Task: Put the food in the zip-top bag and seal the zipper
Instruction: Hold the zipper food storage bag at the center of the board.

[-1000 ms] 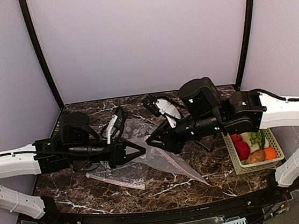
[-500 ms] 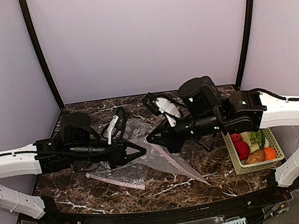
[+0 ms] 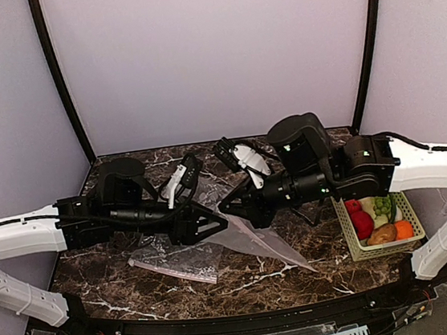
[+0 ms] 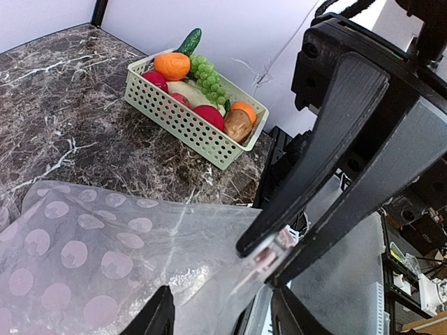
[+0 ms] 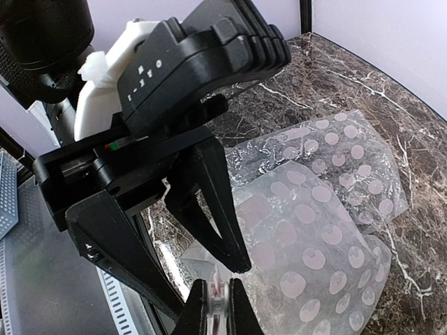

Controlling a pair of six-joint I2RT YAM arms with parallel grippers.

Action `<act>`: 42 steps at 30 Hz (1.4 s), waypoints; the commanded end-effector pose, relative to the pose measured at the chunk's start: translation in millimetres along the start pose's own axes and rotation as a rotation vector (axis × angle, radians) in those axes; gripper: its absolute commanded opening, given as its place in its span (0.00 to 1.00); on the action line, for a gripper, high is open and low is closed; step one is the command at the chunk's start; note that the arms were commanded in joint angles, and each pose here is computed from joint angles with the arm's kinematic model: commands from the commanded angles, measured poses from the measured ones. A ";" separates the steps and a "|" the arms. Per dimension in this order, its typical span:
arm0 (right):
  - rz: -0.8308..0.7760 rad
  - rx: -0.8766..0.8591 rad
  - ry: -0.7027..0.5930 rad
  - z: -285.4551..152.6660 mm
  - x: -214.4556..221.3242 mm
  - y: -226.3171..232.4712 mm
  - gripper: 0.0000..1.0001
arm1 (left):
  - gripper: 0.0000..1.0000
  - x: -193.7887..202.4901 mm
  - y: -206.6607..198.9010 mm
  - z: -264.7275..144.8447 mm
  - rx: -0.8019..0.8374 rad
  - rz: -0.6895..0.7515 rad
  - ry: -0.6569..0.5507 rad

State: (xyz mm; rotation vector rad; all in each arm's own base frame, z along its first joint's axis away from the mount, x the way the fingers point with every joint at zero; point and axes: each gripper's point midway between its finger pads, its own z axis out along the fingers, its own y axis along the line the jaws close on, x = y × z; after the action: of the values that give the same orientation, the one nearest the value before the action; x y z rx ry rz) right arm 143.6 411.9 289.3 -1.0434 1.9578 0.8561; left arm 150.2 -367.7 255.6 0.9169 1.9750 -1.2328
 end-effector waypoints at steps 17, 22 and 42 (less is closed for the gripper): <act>0.010 -0.042 -0.013 -5.8 -0.3 8.7 0.00 | 0.42 -15.1 -2.5 -6.6 -0.010 0.054 -0.020; 0.010 -0.046 -0.012 -6.1 -0.4 9.3 0.00 | 0.37 -16.9 -3.7 -6.2 -0.001 0.056 -0.028; 0.011 -0.039 0.015 -0.3 6.3 7.9 0.00 | 0.20 -24.3 -0.6 -8.9 0.002 0.049 -0.056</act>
State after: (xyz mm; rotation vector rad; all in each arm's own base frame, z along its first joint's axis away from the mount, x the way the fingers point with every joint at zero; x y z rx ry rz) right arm 139.5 411.6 290.4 -1.0506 1.9573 0.8839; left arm 160.4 -365.4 258.2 0.9329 1.9584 -1.1923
